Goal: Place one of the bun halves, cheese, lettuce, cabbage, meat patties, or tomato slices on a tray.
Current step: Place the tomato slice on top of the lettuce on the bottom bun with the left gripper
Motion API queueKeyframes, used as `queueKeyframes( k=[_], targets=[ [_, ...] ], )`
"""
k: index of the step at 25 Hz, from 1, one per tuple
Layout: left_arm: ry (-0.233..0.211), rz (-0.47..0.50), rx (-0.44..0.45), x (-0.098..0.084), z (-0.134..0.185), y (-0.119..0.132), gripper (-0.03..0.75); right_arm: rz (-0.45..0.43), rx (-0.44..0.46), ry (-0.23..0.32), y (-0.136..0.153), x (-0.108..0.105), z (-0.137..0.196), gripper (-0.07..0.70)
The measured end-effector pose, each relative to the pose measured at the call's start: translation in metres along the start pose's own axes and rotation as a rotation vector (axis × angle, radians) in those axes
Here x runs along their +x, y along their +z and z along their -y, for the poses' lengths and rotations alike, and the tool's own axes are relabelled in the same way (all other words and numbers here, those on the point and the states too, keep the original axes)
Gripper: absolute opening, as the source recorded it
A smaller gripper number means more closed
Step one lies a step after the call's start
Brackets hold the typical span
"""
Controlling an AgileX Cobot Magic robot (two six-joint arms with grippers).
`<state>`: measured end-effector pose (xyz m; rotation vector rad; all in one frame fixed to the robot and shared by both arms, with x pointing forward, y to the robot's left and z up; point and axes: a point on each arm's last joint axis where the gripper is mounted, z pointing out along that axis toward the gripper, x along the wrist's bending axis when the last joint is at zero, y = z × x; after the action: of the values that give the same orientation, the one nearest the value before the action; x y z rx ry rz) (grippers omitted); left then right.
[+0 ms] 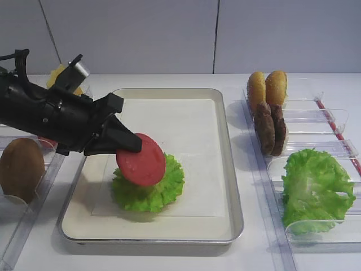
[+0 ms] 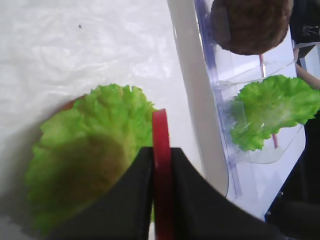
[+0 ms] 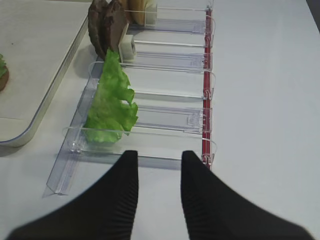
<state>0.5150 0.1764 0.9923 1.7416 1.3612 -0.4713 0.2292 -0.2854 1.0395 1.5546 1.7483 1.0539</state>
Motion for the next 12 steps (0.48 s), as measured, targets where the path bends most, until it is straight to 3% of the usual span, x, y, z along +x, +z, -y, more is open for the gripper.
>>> queueKeyframes(
  k=[12],
  targets=[
    [-0.029, 0.017, 0.027, 0.006, 0.002, 0.014, 0.045, 0.0, 0.0, 0.0, 0.0, 0.0, 0.0, 0.245]
  ],
)
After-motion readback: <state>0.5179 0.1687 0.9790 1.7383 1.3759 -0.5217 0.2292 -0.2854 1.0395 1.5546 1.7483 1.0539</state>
